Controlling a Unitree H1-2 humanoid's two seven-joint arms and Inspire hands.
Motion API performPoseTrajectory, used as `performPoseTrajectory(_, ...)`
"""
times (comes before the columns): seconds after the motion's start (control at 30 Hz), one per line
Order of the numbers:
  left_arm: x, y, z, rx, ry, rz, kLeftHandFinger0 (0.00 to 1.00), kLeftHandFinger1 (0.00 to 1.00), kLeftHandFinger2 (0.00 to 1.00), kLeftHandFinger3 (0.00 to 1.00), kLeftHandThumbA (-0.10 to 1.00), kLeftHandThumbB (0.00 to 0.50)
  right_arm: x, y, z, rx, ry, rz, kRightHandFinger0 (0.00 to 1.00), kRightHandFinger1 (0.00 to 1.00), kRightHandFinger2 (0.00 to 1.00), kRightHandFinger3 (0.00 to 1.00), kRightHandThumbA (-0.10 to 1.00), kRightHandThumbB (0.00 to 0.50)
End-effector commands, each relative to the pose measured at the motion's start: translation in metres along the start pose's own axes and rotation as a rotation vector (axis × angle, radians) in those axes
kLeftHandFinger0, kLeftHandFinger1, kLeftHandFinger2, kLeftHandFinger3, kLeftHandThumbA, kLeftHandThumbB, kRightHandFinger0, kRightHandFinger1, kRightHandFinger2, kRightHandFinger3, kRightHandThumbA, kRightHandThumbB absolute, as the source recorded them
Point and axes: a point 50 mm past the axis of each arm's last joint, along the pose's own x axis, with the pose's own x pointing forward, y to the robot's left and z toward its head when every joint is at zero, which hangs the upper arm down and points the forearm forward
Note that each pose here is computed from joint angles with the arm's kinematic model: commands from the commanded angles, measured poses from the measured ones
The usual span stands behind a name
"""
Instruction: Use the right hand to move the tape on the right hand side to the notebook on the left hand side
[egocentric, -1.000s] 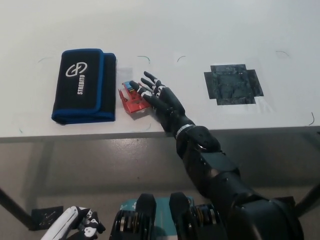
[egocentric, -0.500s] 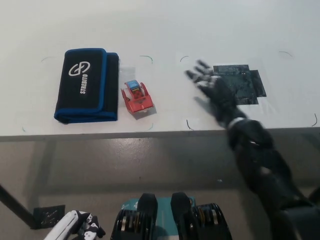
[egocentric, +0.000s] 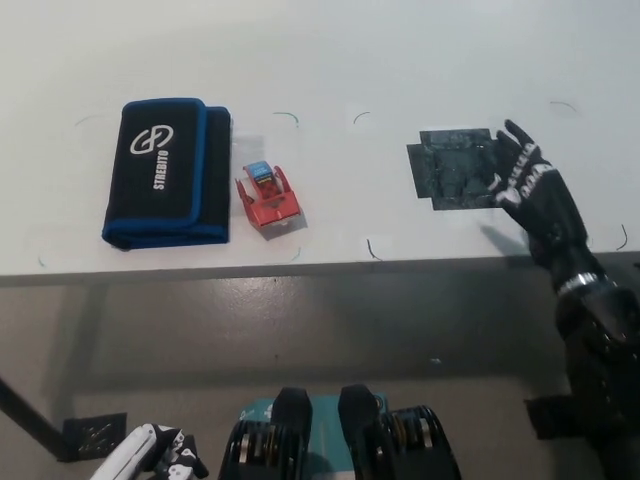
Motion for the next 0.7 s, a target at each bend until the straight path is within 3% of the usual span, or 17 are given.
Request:
performPoseTrajectory(0.0,-0.002,0.012,0.008,0.05,-0.026,-0.01,0.34,0.37,0.45,0.56,0.42,0.02,-0.052,-0.004,0.08,-0.29,-0.191,0.165,1.0,1.0,1.0,1.0,1.0,0.45)
performPoseTrajectory(0.1,0.001,0.015,0.009,0.046,-0.031,-0.01,0.32,0.35,0.44,0.56,0.39,0.021,-0.074,-0.005,0.08,-0.328,-0.191,0.172,1.0,1.0,1.0,1.0,1.0,0.405)
performPoseTrajectory(0.27,0.003,0.02,0.009,0.043,-0.028,0.0,0.33,0.36,0.46,0.57,0.37,0.021,-0.14,-0.002,0.068,-0.334,-0.163,0.161,1.0,1.0,1.0,1.0,1.0,0.437)
performPoseTrajectory(0.43,0.006,0.022,0.01,0.047,-0.033,0.008,0.34,0.37,0.45,0.57,0.35,0.004,-0.196,-0.003,0.046,-0.331,-0.06,0.17,1.0,1.0,1.0,1.0,0.99,0.279)
performPoseTrajectory(0.6,0.008,0.021,0.011,0.05,-0.033,0.012,0.36,0.38,0.46,0.58,0.39,0.011,-0.22,-0.006,0.025,-0.338,0.034,0.189,1.0,1.0,1.0,1.0,0.99,0.26)
performPoseTrajectory(0.67,0.004,0.02,0.009,0.049,-0.025,0.008,0.37,0.4,0.47,0.59,0.46,0.032,-0.225,-0.008,0.017,-0.353,0.077,0.196,1.0,1.0,1.0,1.0,1.0,0.261)
